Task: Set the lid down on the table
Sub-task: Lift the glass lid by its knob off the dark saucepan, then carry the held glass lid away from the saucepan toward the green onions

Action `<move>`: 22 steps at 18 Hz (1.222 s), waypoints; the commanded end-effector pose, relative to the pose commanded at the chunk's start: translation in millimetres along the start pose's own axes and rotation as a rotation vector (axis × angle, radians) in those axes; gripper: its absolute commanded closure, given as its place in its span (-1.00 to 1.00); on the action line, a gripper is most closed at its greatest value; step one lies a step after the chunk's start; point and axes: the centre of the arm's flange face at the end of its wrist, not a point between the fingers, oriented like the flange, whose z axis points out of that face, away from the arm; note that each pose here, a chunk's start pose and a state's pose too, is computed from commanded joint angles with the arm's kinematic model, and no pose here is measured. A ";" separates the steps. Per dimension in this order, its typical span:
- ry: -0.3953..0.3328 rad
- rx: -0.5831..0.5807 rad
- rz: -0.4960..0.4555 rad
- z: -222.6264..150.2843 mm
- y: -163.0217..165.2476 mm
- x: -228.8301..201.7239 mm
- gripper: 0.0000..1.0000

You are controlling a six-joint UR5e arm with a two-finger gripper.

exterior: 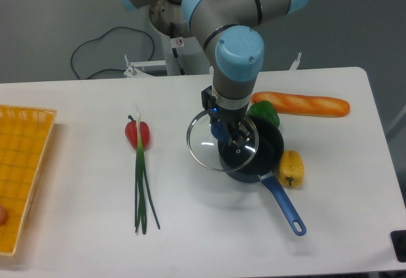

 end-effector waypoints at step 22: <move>-0.008 0.086 -0.430 60.2 -83.6 -9.5 0.22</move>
